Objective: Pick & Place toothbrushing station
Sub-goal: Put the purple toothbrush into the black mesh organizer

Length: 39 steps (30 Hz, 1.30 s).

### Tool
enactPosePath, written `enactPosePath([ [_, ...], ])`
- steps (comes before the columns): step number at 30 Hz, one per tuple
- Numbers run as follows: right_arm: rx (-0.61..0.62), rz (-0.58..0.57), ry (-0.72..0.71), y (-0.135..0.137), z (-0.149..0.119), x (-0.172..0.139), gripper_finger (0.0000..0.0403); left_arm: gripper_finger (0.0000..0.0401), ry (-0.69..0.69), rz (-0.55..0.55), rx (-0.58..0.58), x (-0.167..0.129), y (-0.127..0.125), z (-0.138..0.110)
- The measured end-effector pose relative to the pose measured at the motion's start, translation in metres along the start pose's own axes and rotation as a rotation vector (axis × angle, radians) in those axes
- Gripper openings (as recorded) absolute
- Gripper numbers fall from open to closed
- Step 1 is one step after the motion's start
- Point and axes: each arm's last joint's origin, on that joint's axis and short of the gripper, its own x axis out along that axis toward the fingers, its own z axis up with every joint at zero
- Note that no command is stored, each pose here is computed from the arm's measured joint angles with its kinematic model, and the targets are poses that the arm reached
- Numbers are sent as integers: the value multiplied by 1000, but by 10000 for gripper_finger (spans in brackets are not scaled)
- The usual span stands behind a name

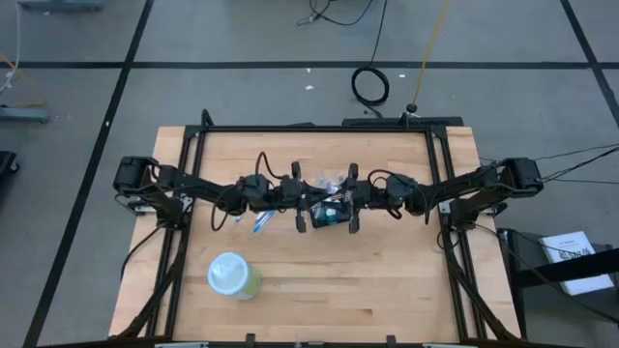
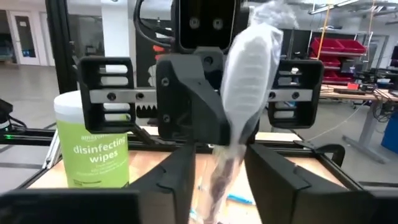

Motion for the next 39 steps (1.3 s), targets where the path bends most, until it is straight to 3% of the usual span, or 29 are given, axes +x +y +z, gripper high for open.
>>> enactPosePath([
  [9,3,3,9,0,1,-1,50,17,8,-2,-6,0,0,-1],
  [15,0,5,12,0,0,-1,14,11,23,-4,-21,0,0,-2],
  [25,5,-3,32,0,-1,-2,14,109,30,-10,-110,-1,-3,-2],
  [32,4,-33,90,-3,7,-10,14,182,7,1,-54,-8,-9,15],
  [39,19,-27,209,-3,29,-40,14,218,133,34,11,-23,-4,28],
])
